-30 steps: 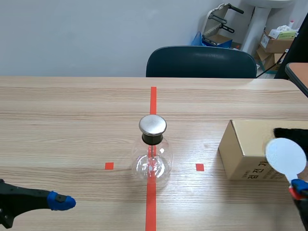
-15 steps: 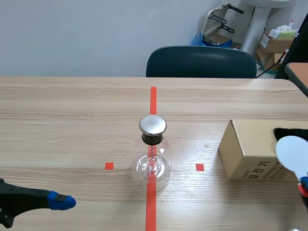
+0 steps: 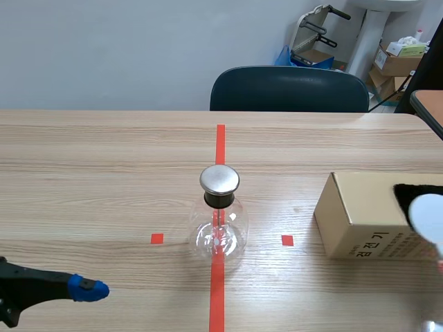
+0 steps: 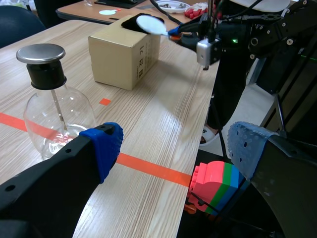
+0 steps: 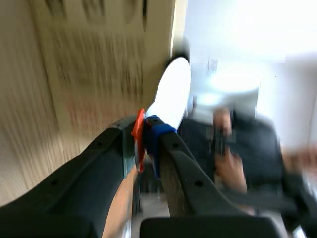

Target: Do the electroscope experiment

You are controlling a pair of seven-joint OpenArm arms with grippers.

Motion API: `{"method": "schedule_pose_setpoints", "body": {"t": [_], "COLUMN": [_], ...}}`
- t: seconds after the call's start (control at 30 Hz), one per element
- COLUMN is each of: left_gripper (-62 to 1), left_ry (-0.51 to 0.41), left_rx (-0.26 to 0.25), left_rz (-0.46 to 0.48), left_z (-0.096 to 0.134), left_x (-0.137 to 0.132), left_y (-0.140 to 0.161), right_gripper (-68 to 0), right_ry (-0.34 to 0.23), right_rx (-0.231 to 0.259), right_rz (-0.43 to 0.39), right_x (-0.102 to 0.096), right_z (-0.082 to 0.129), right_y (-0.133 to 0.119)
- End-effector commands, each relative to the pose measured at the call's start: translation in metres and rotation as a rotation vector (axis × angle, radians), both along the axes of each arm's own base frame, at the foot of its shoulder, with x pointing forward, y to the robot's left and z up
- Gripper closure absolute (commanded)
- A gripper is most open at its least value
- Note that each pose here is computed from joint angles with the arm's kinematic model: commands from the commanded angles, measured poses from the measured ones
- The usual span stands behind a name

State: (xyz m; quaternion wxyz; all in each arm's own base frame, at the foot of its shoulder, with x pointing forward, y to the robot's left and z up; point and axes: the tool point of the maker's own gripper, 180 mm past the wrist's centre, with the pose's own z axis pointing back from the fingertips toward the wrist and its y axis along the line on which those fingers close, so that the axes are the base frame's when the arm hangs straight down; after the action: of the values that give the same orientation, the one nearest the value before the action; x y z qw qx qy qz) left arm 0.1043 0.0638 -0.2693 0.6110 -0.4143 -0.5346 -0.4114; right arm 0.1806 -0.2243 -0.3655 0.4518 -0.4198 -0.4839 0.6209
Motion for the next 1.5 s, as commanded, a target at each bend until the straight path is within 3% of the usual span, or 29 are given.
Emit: {"method": "schedule_pose_setpoints", "body": {"t": [0.0, 0.07, 0.1, 0.23, 0.3, 0.37, 0.53, 0.6, 0.67, 0.8, 0.87, 0.93, 1.07, 1.13, 1.2, 1.37, 1.47], "left_gripper": [-46.5, -46.5, -46.5, -46.5, -46.5, -46.5, -46.5, -46.5, -46.5, -46.5, -46.5, -46.5, -46.5, -46.5, -46.5, -46.5, -46.5], "left_ry": [-0.009, -0.009, -0.009, -0.009, -0.009, -0.009, -0.009, -0.009, -0.009, -0.009, -0.009, -0.009, -0.009, -0.009, -0.009, -0.01, -0.014], "left_rx": [-0.032, -0.032, -0.032, -0.032, -0.032, -0.032, -0.031, -0.031, -0.031, -0.031, -0.032, -0.032, -0.032, -0.032, -0.032, -0.032, -0.031], "left_rz": [0.002, 0.002, 0.002, 0.002, 0.002, 0.002, 0.001, 0.001, 0.001, 0.002, 0.002, 0.002, 0.002, 0.002, 0.002, 0.002, 0.003], "left_z": [0.008, 0.008, 0.008, 0.008, 0.008, 0.008, 0.008, 0.008, 0.008, 0.008, 0.008, 0.008, 0.008, 0.008, 0.008, 0.008, 0.008], "left_x": [0.001, 0.001, 0.001, 0.001, 0.001, 0.001, 0.001, 0.001, 0.001, 0.001, 0.001, 0.001, 0.001, 0.001, 0.001, 0.001, 0.003], "left_y": [-0.004, -0.004, -0.004, -0.004, -0.004, -0.004, -0.004, -0.004, -0.004, -0.004, -0.004, -0.004, -0.004, -0.004, -0.004, -0.004, -0.004], "right_gripper": [-1.7, -1.7, -1.7, -1.7, -1.7, -1.7, -1.7, -1.7, -1.7, -1.7, -1.7, -1.7, -1.7, -1.7, -1.7, -1.7, -1.7], "right_ry": [-0.032, -0.031, -0.036, -0.069, -0.079, -0.076, -0.036, -0.033, -0.041, -0.075, -0.082, -0.078, -0.053, -0.047, -0.047, -0.064, -0.066], "right_rx": [-0.031, -0.029, -0.032, -0.06, -0.071, -0.073, -0.043, -0.039, -0.044, -0.074, -0.081, -0.08, -0.056, -0.05, -0.049, -0.063, -0.065], "right_rz": [0.063, 0.074, 0.041, -0.189, -0.26, -0.247, 0.028, 0.053, 0.002, -0.23, -0.28, -0.257, -0.084, -0.042, -0.041, -0.155, -0.17], "right_x": [-0.001, -0.001, 0.0, 0.007, 0.007, 0.007, 0.001, 0.0, 0.003, 0.007, 0.007, 0.008, 0.006, 0.004, 0.004, 0.007, 0.007], "right_z": [0.007, 0.007, 0.008, 0.013, 0.015, 0.015, 0.008, 0.007, 0.009, 0.015, 0.017, 0.016, 0.011, 0.009, 0.009, 0.013, 0.013], "right_y": [0.006, 0.008, 0.002, -0.038, -0.051, -0.049, -0.002, 0.002, -0.007, -0.048, -0.057, -0.052, -0.021, -0.014, -0.013, -0.034, -0.037]}}
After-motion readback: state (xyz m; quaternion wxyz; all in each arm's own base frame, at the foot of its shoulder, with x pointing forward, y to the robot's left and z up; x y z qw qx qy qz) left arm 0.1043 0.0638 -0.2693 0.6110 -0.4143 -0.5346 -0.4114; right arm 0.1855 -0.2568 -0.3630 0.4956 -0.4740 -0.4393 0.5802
